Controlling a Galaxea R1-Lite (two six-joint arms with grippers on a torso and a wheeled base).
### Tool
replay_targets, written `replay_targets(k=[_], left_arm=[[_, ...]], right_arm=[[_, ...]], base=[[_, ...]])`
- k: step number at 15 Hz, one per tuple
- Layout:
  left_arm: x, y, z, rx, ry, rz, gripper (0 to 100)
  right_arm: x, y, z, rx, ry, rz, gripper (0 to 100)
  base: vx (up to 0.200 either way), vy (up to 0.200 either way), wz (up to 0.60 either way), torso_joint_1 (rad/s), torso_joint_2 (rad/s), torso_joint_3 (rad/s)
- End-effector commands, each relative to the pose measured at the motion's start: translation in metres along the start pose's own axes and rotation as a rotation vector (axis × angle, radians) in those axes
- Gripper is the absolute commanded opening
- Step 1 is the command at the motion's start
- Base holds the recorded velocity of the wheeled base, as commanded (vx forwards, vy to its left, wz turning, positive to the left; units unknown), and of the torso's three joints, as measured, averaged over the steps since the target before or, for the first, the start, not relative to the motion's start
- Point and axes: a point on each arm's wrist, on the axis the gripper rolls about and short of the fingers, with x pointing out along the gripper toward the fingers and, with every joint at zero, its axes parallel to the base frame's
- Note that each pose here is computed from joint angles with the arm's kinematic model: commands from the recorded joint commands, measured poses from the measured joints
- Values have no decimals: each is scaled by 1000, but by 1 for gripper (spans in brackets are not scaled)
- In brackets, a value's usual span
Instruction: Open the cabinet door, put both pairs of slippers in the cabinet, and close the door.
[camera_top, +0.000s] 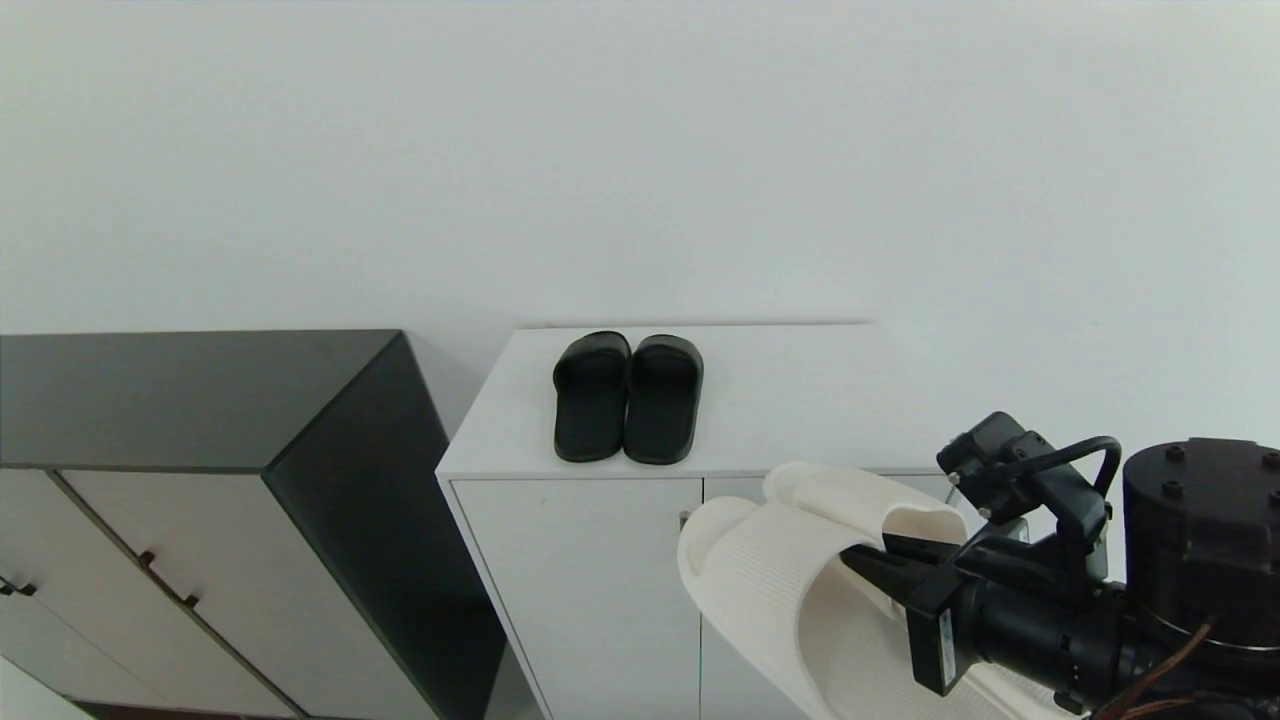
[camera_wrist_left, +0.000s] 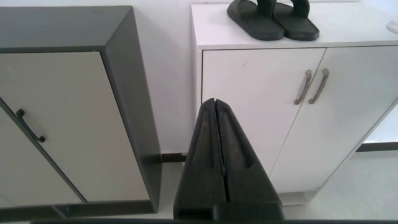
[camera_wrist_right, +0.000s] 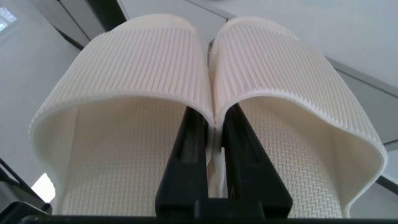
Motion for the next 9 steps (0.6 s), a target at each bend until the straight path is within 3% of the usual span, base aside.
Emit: replay_targets(k=[1, 9], left_arm=[[0, 0, 0, -1, 0, 0, 0], [0, 0, 0, -1, 0, 4, 0]], right_arm=[[1, 0, -3, -2, 13, 3, 0], [2, 0, -7, -6, 28, 9, 0]], base=[[0, 0, 0, -71, 154, 105], [0, 0, 0, -175, 406, 223]])
